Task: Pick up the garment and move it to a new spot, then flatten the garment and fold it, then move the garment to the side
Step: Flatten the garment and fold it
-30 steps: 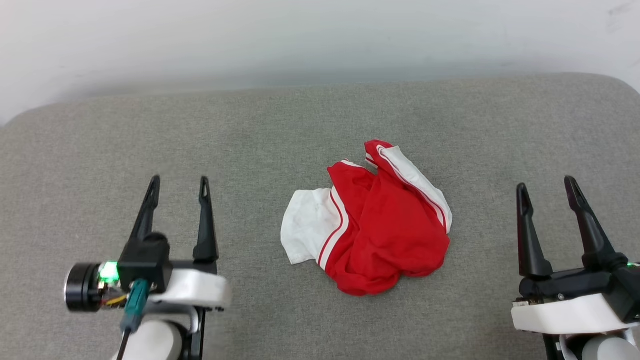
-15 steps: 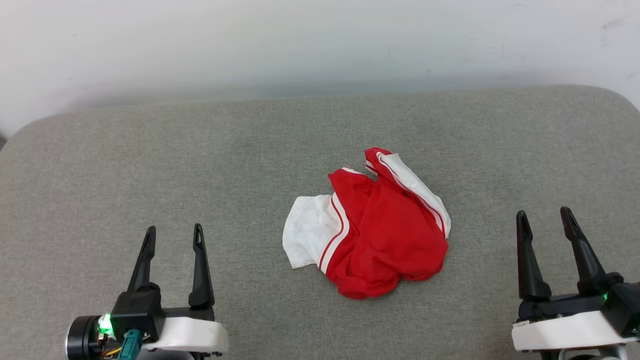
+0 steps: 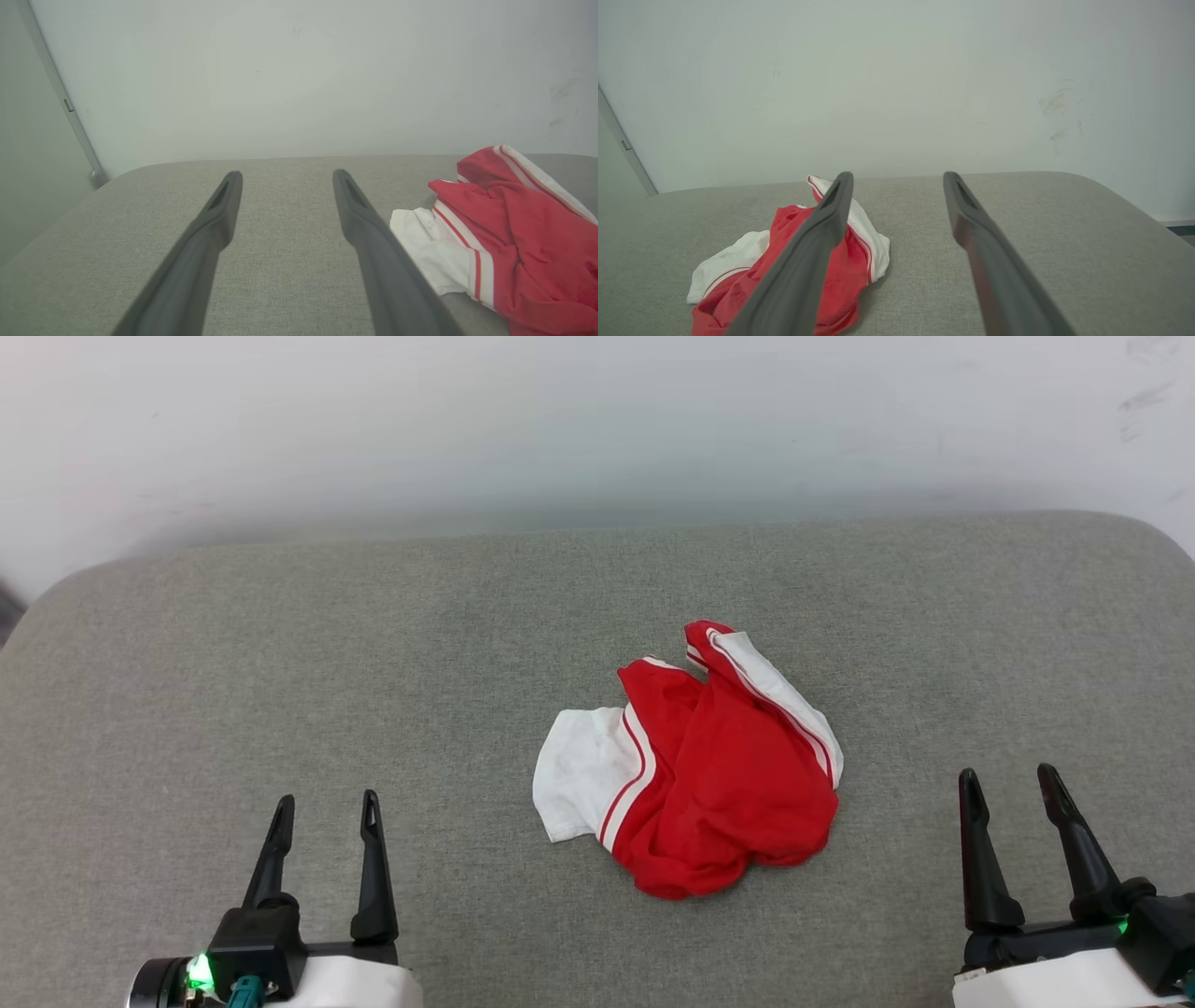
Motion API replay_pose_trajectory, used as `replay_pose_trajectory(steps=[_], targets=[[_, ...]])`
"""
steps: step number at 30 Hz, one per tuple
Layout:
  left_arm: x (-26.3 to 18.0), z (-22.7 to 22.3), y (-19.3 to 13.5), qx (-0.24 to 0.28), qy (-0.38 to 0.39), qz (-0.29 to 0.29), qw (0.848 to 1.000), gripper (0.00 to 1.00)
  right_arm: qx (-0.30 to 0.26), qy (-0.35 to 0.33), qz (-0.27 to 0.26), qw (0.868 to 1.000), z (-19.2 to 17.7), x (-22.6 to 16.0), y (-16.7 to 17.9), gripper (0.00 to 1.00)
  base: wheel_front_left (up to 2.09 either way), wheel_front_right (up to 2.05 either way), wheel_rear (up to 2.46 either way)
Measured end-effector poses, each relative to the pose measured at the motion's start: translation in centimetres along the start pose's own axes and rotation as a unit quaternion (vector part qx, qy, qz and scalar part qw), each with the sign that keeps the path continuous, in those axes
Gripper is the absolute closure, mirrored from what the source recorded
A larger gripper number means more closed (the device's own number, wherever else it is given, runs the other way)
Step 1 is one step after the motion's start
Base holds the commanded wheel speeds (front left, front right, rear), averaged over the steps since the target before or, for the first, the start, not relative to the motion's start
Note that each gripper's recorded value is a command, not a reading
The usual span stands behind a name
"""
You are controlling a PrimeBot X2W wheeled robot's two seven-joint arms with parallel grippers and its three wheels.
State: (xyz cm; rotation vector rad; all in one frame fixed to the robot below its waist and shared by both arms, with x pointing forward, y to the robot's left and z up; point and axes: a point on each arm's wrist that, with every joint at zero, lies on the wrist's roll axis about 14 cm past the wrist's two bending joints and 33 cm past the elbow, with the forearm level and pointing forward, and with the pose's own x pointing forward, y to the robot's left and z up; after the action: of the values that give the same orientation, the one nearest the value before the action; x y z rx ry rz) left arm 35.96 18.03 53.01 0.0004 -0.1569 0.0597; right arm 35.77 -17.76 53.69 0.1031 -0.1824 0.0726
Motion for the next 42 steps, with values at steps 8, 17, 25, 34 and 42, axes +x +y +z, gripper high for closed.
replay_pose_trajectory(steps=[8,17,25,34,42], targets=[[1.6,1.3,-0.3,-0.005,-0.024,-0.02,0.999,0.0,-0.004,-0.004,0.003,1.0,0.2,0.3,0.1,0.0,0.0,0.0,0.0],[7.9,6.6,-2.0,0.023,-0.113,-0.099,0.988,0.0,-0.006,-0.01,0.006,1.0,0.3,1.6,0.2,0.0,0.0,0.0,0.0],[13.6,7.7,-5.9,0.063,-0.112,-0.187,0.974,0.0,-0.008,-0.007,0.006,1.0,-0.2,2.8,0.1,0.0,0.0,0.0,0.0],[17.1,4.5,-11.5,0.111,0.034,-0.3,0.947,0.0,-0.015,0.005,0.006,1.0,-1.5,4.2,-0.2,0.0,0.0,0.0,0.0],[16.7,-1.7,-13.3,0.141,0.238,-0.371,0.887,0.0,-0.023,0.008,0.004,1.0,-2.2,5.3,-0.5,0.0,0.0,0.0,0.0]])
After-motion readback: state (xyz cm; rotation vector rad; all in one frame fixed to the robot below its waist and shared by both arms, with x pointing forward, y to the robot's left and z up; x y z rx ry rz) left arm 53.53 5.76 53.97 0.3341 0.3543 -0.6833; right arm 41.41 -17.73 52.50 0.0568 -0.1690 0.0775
